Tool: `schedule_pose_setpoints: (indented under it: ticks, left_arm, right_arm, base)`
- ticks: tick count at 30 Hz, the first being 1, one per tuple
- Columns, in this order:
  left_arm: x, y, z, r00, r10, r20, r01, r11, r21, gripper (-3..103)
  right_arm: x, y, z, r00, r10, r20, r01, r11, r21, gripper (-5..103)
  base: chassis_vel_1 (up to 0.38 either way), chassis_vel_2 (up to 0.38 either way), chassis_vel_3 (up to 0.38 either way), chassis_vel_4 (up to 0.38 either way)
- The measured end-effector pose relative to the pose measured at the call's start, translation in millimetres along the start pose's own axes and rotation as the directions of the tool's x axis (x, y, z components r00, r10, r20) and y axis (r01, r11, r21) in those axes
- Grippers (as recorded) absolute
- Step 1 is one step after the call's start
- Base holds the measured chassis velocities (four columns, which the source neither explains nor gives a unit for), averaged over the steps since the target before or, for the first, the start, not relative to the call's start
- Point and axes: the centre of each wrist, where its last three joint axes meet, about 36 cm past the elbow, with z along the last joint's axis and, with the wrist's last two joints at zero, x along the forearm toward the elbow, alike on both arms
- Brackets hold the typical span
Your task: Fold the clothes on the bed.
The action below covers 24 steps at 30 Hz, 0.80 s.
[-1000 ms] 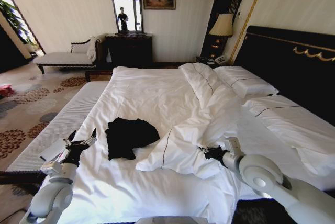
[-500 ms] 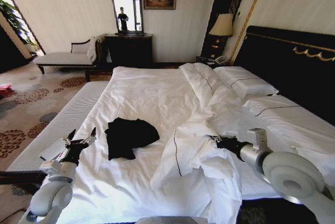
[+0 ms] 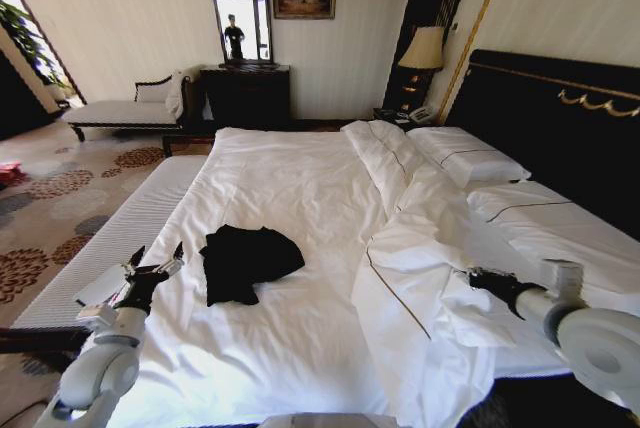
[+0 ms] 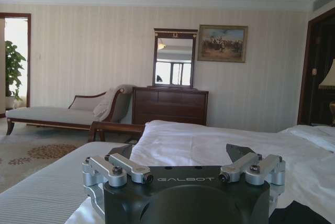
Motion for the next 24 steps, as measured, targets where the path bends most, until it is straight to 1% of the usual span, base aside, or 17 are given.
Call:
schedule_pose_setpoints:
  ticks: [1, 6, 7, 11, 12, 17, 18, 21, 22, 24]
  left_arm:
    - [0, 0.0, 0, 1.000, 0.000, 0.000, 0.000, 1.000, 0.000, 100]
    - [3, 2.3, 3, 1.000, -0.010, -0.002, 0.010, 1.000, 0.003, 100]
    - [3, 2.3, 3, 1.000, -0.010, -0.002, 0.010, 1.000, 0.003, 100]
    - [3, 3.3, 6, 1.000, -0.016, -0.005, 0.016, 1.000, 0.005, 100]
    - [3, 3.3, 6, 1.000, -0.016, -0.005, 0.016, 1.000, 0.005, 100]
    - [2, 3.5, 6, 1.000, -0.019, -0.002, 0.019, 1.000, 0.003, 100]
    - [2, 3.5, 6, 1.000, -0.019, -0.002, 0.019, 1.000, 0.003, 100]
    - [2, 3.6, 7, 1.000, -0.022, -0.002, 0.022, 1.000, 0.002, 100]
    - [2, 3.6, 7, 1.000, -0.022, -0.002, 0.022, 1.000, 0.002, 100]
    - [4, 4.3, 9, 1.000, -0.029, -0.007, 0.029, 1.000, 0.002, 100]
  right_arm:
    - [0, 0, 0, 1.000, 0.000, 0.000, 0.000, 1.000, 0.000, 2]
    - [-3, -28, 3, 0.995, 0.100, 0.022, -0.100, 0.995, 0.002, 2]
    - [-3, -28, 3, 0.995, 0.100, 0.022, -0.100, 0.995, 0.002, 2]
    - [-1, -54, 17, 0.981, 0.191, 0.012, -0.191, 0.981, -0.024, 2]
    - [-1, -54, 17, 0.981, 0.191, 0.012, -0.191, 0.981, -0.024, 2]
    - [-2, -81, 38, 0.955, 0.298, 0.017, -0.297, 0.954, -0.042, 2]
    - [-2, -81, 38, 0.955, 0.298, 0.017, -0.297, 0.954, -0.042, 2]
    - [1, -98, 49, 0.934, 0.356, 0.013, -0.354, 0.932, -0.075, 2]
    - [1, -98, 49, 0.934, 0.356, 0.013, -0.354, 0.932, -0.075, 2]
    - [3, -110, 56, 0.921, 0.390, 0.021, -0.387, 0.918, -0.087, 2]
  base:
    - [0.000, 0.000, 0.000, 0.000]
    - [0.000, 0.000, 0.000, 0.000]
    - [0.000, 0.000, 0.000, 0.000]
    - [0.000, 0.000, 0.000, 0.000]
    - [0.000, 0.000, 0.000, 0.000]
    - [0.000, 0.000, 0.000, 0.000]
    - [0.000, 0.000, 0.000, 0.000]
    - [0.000, 0.000, 0.000, 0.000]
    - [0.000, 0.000, 0.000, 0.000]
    - [0.000, 0.000, 0.000, 0.000]
